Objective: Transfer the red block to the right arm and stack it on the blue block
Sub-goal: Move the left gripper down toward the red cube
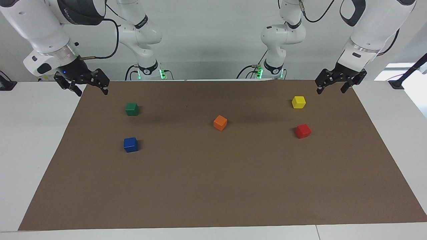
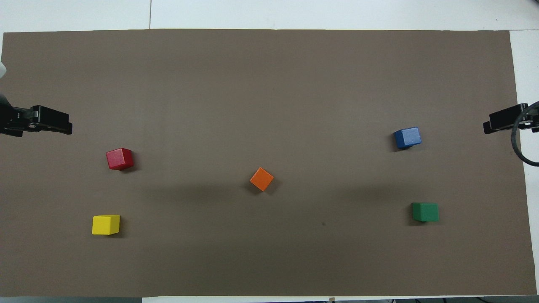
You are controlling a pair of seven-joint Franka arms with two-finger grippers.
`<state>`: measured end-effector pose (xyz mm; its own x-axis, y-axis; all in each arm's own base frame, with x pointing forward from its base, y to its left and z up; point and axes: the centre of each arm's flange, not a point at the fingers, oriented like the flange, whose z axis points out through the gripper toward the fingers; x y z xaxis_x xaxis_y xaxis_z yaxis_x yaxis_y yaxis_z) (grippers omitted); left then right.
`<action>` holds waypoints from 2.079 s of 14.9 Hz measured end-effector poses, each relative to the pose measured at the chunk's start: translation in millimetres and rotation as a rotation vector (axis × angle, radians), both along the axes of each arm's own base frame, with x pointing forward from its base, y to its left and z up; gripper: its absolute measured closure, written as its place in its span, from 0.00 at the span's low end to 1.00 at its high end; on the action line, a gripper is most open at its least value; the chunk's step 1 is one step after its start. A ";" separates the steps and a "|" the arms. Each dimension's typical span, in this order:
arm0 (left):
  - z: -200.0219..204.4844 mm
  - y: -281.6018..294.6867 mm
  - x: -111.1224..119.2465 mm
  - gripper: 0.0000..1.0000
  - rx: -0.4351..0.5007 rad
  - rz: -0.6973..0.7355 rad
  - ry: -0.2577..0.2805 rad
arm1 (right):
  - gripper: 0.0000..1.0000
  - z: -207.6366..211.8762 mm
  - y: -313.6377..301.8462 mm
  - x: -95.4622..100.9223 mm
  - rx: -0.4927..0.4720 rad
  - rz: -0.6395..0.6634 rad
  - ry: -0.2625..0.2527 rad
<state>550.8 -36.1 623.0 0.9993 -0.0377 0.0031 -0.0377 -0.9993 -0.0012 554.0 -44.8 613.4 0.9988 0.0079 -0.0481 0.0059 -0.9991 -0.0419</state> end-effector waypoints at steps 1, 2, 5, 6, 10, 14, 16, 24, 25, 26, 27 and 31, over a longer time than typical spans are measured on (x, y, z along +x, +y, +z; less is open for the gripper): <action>0.0 0.0 0.0 0.00 0.000 0.000 0.000 | 0.00 0.0 0.0 0.0 0.000 0.000 0.000; -0.1 0.0 0.0 0.00 0.000 0.000 0.000 | 0.00 0.0 0.0 0.0 0.000 0.000 0.000; -2.9 1.5 -0.1 0.00 0.001 0.003 0.006 | 0.00 0.0 0.0 0.0 0.000 0.000 0.000; -5.0 2.5 -0.2 0.00 0.001 0.004 0.011 | 0.00 0.0 0.3 0.0 0.000 0.000 0.000; -19.8 15.0 4.2 0.00 0.002 0.027 0.006 | 0.00 0.0 0.1 0.0 0.000 0.000 0.000; -82.9 26.0 15.0 0.00 0.001 0.046 -0.011 | 0.00 0.0 -3.1 -0.3 0.000 -0.006 0.000; -112.6 27.0 17.8 0.00 0.001 0.050 -0.016 | 0.00 -0.7 -10.6 -1.0 0.000 -0.019 0.002; -212.0 31.8 35.9 0.00 -0.004 0.071 -0.036 | 0.00 -19.2 -23.3 0.8 -0.003 -0.044 -0.039; -224.3 33.0 33.9 0.00 -0.005 0.083 -0.032 | 0.00 -26.2 -23.1 0.9 -0.005 -0.044 -0.054; -235.6 34.1 31.6 0.00 -0.005 0.113 -0.023 | 0.00 -32.5 -22.5 1.0 -0.005 -0.044 -0.065; -244.8 34.1 30.0 0.00 -0.005 0.150 -0.013 | 0.00 -36.8 -21.7 1.4 -0.006 -0.043 -0.074; -269.6 28.3 26.3 0.00 -0.005 0.213 0.019 | 0.00 -55.0 -16.2 2.8 -0.006 -0.035 -0.068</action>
